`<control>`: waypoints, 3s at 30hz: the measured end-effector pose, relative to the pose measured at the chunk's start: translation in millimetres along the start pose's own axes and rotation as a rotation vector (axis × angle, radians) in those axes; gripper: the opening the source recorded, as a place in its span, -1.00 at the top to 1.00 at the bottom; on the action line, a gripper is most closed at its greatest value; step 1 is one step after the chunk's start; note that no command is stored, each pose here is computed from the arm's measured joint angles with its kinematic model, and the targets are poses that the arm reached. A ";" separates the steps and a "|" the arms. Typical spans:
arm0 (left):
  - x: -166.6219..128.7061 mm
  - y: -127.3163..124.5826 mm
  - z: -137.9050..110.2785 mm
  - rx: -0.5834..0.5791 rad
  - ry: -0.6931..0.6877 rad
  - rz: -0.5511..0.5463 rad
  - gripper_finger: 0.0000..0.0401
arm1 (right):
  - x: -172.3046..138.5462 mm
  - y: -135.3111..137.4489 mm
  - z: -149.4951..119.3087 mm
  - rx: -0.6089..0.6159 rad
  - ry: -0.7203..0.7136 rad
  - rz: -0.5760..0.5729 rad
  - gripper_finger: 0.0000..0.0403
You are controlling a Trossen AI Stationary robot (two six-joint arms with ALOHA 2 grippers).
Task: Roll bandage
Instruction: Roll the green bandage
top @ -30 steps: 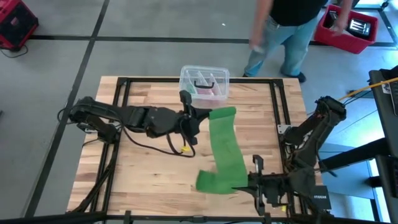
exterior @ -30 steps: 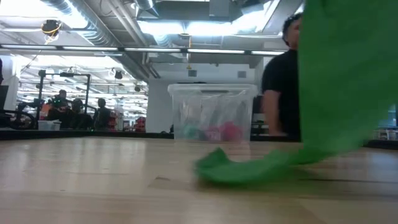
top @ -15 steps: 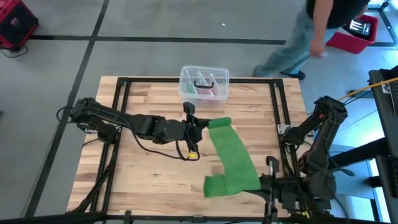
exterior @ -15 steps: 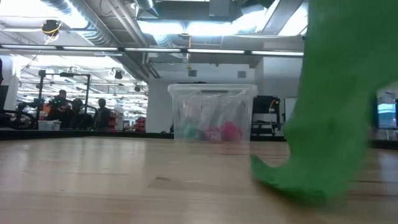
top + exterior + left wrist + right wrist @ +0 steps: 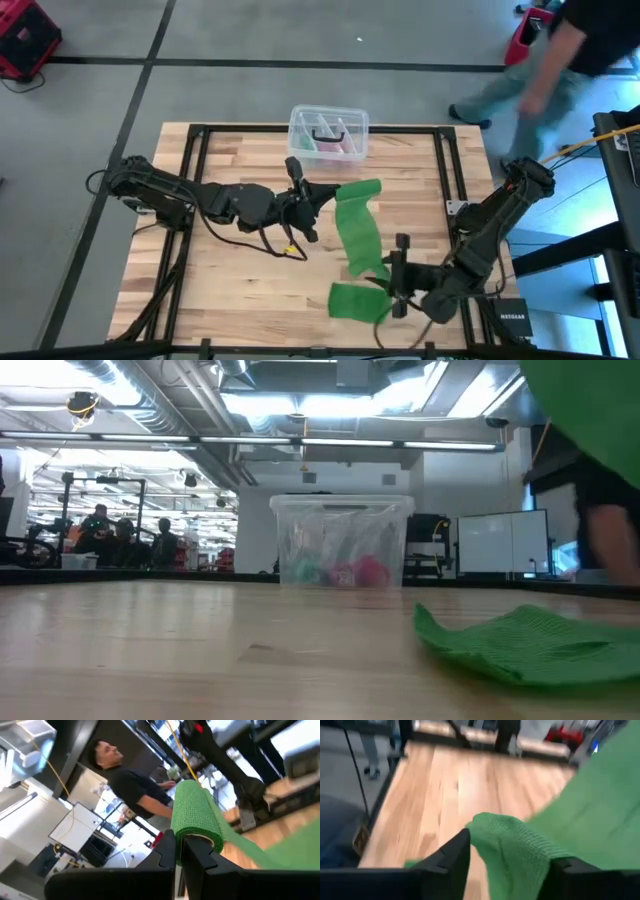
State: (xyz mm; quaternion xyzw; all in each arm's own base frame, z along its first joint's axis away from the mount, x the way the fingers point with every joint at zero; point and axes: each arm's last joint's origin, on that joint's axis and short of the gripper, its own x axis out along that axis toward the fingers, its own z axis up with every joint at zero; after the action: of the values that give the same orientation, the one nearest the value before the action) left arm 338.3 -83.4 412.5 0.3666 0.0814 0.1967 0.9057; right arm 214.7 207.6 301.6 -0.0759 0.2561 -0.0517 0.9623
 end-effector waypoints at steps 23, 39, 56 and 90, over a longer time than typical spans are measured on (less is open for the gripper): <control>-32.3 4.3 26.2 -0.182 -0.273 -0.205 0.99 | -42.7 -33.7 13.6 0.036 0.151 0.054 -0.04; -30.7 5.3 24.9 -0.169 -0.267 -0.197 0.99 | -16.9 -17.5 -15.2 0.148 -0.127 -0.032 -0.04; -30.7 4.9 24.8 -0.183 -0.262 -0.200 0.99 | -2.5 -4.1 -7.6 0.312 -0.163 0.039 -0.04; -22.9 9.1 17.8 -0.229 -0.216 -0.180 0.99 | 33.9 -1.5 -14.4 0.230 -0.218 -0.258 -0.04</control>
State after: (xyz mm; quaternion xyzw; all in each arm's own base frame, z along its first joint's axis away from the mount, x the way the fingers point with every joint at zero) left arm 320.1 -98.2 431.7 0.2712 -0.0068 0.0823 0.9590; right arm 236.7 199.7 273.0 -0.0027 0.1311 -0.1950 0.9720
